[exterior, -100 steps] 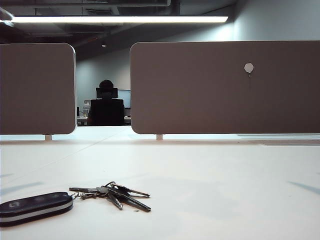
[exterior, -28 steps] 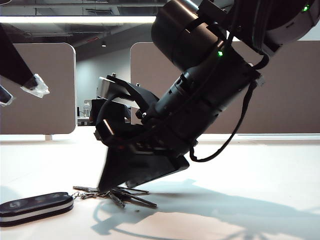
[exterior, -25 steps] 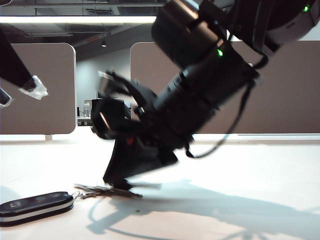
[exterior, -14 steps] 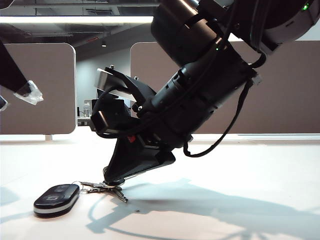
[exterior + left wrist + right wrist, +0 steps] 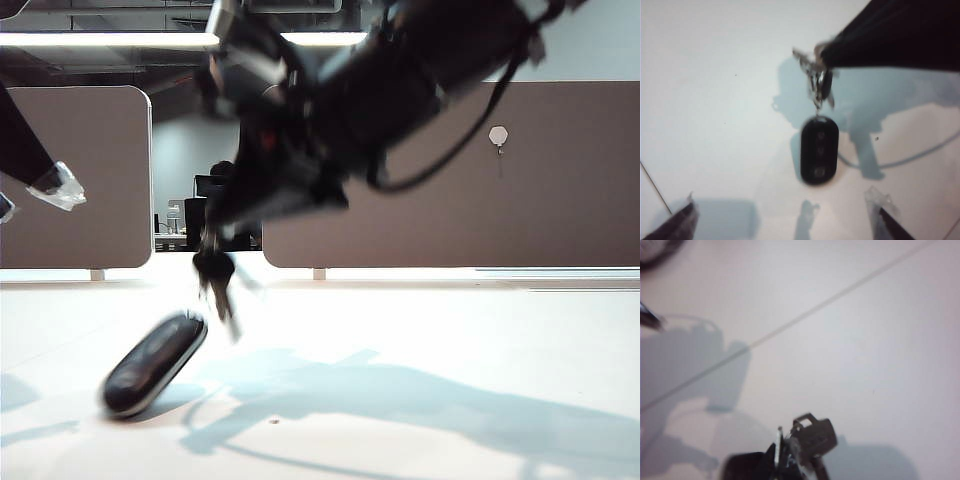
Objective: Hang the bunch of keys on the hook.
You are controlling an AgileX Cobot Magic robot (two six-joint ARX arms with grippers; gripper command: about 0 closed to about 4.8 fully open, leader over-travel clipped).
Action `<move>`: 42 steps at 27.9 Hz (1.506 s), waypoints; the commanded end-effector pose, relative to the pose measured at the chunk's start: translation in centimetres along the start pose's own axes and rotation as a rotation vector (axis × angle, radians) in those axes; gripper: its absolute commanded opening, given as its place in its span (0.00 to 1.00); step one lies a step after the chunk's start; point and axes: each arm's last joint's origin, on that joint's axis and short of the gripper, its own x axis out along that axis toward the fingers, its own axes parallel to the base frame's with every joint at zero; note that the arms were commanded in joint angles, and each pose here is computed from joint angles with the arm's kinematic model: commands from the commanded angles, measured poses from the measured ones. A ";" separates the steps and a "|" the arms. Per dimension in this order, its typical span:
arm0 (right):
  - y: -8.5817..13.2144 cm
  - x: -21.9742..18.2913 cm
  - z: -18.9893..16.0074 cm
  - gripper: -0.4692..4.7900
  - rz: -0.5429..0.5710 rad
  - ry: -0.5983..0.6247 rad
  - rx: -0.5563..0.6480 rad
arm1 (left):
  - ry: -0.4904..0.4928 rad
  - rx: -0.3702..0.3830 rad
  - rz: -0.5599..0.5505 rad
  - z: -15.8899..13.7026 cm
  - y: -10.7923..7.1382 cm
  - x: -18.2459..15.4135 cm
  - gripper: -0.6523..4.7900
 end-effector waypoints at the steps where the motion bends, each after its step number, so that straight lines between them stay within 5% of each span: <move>1: 0.2 -1.9 2.0 0.08 0.000 -0.114 -0.018 | -0.017 0.004 0.002 0.3 0.0 -0.2 1.00; 10: -0.7 -7.6 5.4 0.08 -0.041 -0.313 -0.032 | -0.036 0.008 0.003 0.5 0.0 -0.2 1.00; 18: -5.6 -14.9 12.9 0.08 -0.231 -0.374 -0.002 | -0.427 -0.034 -0.001 4.6 0.0 -1.4 1.00; 22: -10.2 -18.5 15.4 0.08 -0.322 -0.341 0.014 | -0.514 -0.022 0.019 7.0 0.0 -2.4 1.00; 29: -20.1 -20.2 17.3 0.08 -0.467 -0.340 0.073 | -0.477 0.033 0.059 12.2 0.7 -0.6 1.00; 37: -34.7 -18.8 15.7 0.08 -0.680 -0.388 -0.026 | -0.496 0.026 0.109 16.7 2.1 5.5 1.00; 42: -40.1 -15.6 14.1 0.08 -0.751 -0.475 -0.083 | -0.483 0.024 0.142 17.1 2.6 7.5 1.00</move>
